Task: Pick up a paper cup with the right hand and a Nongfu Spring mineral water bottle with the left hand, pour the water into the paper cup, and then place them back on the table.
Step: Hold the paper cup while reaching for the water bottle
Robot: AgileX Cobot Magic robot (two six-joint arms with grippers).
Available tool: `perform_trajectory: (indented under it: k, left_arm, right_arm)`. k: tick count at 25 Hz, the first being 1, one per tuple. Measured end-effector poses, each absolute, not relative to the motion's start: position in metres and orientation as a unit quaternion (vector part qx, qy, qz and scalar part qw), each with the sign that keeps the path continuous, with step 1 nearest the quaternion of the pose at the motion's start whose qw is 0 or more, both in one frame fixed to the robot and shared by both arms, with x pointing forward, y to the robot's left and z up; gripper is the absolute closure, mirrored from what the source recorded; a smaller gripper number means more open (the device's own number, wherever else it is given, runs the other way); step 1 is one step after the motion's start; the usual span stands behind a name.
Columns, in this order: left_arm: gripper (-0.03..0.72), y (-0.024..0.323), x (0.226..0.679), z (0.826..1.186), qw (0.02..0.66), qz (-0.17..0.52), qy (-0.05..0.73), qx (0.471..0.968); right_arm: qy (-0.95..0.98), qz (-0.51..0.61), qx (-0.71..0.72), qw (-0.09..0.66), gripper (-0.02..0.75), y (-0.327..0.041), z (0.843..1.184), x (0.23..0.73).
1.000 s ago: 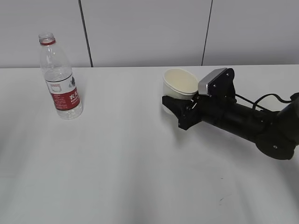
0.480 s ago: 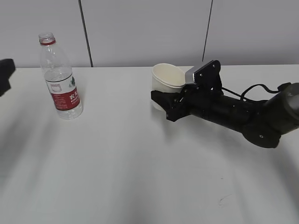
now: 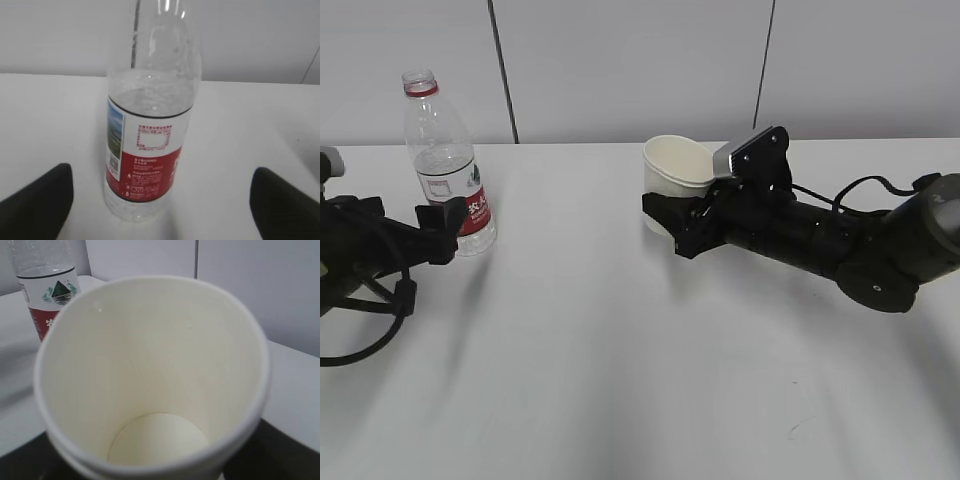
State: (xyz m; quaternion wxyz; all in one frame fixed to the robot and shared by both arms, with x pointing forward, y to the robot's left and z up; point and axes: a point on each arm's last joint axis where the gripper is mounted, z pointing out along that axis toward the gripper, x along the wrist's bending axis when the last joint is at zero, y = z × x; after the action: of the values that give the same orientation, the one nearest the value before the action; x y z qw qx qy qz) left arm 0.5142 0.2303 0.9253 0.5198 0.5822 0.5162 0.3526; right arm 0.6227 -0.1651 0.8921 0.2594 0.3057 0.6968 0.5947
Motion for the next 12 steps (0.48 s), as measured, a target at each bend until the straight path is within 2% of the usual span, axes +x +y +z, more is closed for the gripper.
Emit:
perform_trajectory:
  k: [12]
  left_arm:
    - [0.046, 0.219, 0.575, 0.9, 0.525, 0.36, 0.534, 0.556]
  right_arm:
    - [0.7, 0.593, 0.303, 0.257, 0.269, -0.163, 0.892, 0.622]
